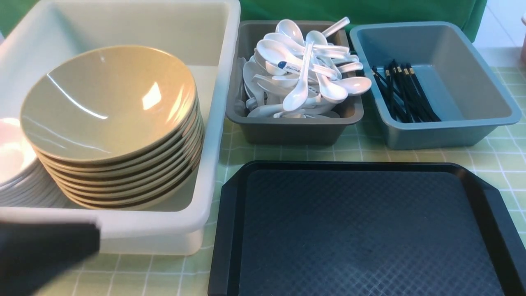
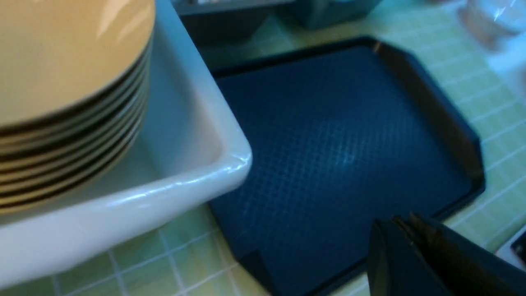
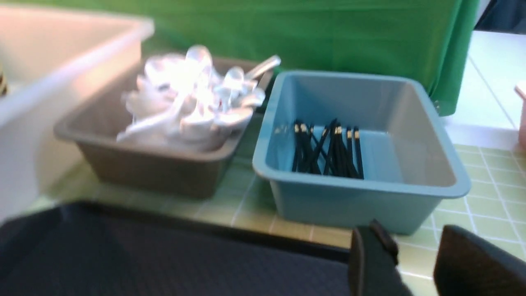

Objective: On green table put chopsticks spoon bowls plates into blue grey white boxes.

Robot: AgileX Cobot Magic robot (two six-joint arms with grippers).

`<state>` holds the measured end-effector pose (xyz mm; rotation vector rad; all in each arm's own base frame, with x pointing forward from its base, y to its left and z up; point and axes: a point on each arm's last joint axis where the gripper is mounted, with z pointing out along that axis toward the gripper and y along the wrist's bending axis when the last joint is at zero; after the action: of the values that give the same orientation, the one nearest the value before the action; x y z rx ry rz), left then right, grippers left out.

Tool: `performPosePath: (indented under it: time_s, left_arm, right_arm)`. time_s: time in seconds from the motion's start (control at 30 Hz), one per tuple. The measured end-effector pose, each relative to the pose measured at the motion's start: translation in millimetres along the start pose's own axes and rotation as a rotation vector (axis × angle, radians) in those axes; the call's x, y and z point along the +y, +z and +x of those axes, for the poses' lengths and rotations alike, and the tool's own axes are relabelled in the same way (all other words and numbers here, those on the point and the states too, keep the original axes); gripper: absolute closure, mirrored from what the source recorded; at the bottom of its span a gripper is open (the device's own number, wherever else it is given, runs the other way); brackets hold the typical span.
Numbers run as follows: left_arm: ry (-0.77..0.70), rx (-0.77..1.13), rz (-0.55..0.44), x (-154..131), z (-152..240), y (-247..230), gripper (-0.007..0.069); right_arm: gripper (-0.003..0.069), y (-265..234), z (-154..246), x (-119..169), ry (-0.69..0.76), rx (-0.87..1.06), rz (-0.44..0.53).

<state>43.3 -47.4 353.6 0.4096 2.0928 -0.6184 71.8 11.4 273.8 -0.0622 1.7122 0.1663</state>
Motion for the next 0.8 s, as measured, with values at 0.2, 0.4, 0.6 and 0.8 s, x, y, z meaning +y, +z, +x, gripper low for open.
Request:
performPosePath:
  time_s: [0.2,0.4,0.6,0.8]
  left_arm:
    - [-0.017,-0.301,0.014,-1,48,-18,0.0627]
    - [-0.02,-0.523,-0.018,10,65,-16,0.0627]
    - [-0.053,-0.476,-0.041,22,78,6,0.0627]
    - [-0.076,-0.412,-0.059,31,93,24,0.0627]
  right_arm:
    - [0.0423,-1,2,0,0.022,0.019,-0.002]
    - [0.0423,-1,5,0,0.022,0.043,-0.004]
    - [0.0423,-1,5,0,0.022,0.044,-0.004]
    - [0.0423,-1,5,0,0.023,0.044,-0.004]
